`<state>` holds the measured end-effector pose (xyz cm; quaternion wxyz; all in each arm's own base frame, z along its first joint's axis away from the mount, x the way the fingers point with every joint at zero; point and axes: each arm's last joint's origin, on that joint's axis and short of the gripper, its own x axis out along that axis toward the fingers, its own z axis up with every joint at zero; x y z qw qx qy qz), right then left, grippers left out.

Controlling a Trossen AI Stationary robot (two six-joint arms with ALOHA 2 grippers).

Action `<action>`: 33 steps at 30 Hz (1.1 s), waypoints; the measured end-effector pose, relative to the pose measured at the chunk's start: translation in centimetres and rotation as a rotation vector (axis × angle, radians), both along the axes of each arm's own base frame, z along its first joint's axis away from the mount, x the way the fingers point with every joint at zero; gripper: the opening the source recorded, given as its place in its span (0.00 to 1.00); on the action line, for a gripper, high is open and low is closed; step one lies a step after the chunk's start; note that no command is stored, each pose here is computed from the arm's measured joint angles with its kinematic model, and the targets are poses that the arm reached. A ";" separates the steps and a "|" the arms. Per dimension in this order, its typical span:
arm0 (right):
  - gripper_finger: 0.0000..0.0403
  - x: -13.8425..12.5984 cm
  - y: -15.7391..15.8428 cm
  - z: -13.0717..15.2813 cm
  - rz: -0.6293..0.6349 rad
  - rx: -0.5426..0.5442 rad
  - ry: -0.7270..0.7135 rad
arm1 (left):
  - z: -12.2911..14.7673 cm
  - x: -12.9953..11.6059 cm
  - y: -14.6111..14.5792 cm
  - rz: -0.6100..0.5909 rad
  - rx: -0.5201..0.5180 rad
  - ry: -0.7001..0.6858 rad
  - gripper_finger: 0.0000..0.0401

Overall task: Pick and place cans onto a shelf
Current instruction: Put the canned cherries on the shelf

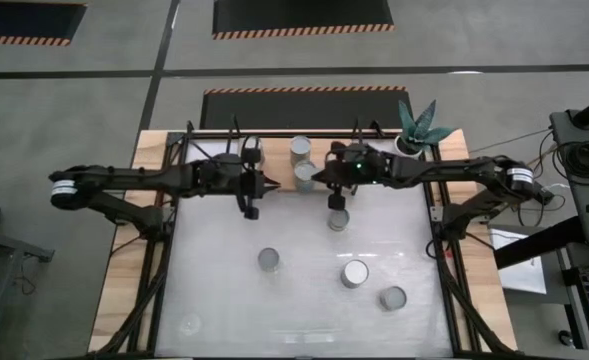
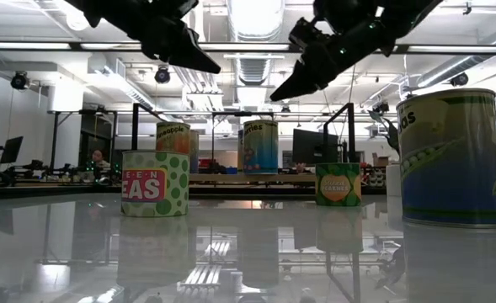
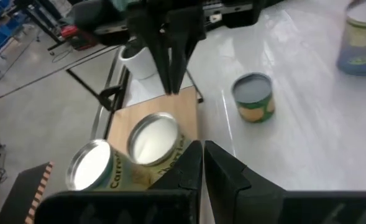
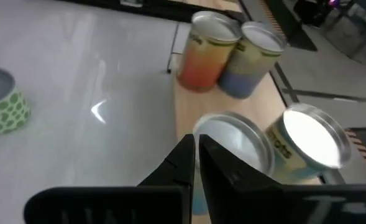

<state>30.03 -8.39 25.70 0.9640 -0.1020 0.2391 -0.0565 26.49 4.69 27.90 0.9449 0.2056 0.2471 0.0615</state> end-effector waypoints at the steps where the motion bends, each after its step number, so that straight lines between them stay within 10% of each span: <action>1: 0.03 -0.3 -0.2 0.0 -0.013 0.012 -0.006 | 0.0 0.1 0.3 0.009 0.000 -0.005 0.00; 26: 0.03 -0.9 -1.8 -0.7 -0.033 0.008 0.061 | -3.3 8.2 6.1 0.172 -0.057 0.185 0.00; 33: 0.03 -1.0 -1.2 -1.0 0.148 0.089 0.069 | -3.2 8.4 6.2 0.203 -0.072 0.190 0.00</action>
